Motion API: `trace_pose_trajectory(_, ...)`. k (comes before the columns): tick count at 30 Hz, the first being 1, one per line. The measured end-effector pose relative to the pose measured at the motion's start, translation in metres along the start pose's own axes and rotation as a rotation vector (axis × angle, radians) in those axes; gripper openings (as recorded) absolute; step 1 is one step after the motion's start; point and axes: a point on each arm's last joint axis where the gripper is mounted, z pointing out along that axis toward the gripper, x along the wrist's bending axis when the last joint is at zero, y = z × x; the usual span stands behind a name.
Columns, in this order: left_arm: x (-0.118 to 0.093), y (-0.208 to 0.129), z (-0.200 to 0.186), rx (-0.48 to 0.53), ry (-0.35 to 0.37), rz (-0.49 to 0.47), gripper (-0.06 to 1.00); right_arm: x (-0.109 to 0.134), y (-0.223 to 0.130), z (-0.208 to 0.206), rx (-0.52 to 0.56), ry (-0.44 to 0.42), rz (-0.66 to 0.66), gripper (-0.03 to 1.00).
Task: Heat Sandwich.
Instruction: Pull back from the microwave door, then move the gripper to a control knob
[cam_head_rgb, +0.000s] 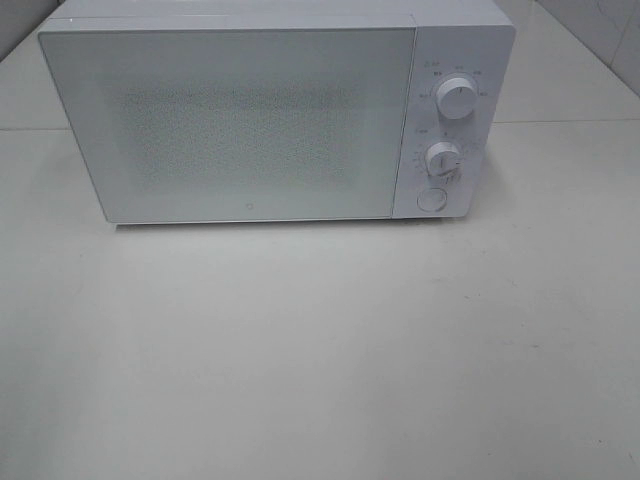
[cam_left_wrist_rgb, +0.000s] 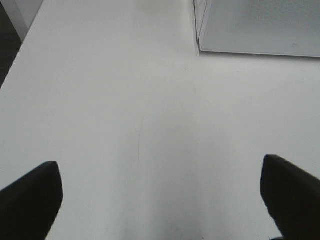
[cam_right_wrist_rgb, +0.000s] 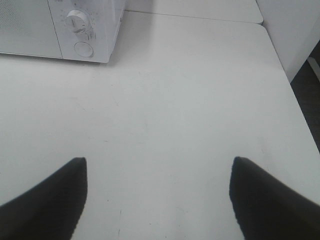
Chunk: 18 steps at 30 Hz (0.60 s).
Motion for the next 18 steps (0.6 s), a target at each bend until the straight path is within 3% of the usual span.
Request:
trace_pose_trajectory(8, -0.001, -0.011, -0.018, -0.132, -0.003, 0.008, 0.99, 0.000, 0.000, 0.000, 0.000, 0.000, 0.000, 0.76)
trace_pose_trajectory(18, -0.001, -0.011, -0.018, -0.136, -0.003, 0.008, 0.99, 0.000, 0.000, 0.000, 0.000, 0.000, 0.000, 0.76)
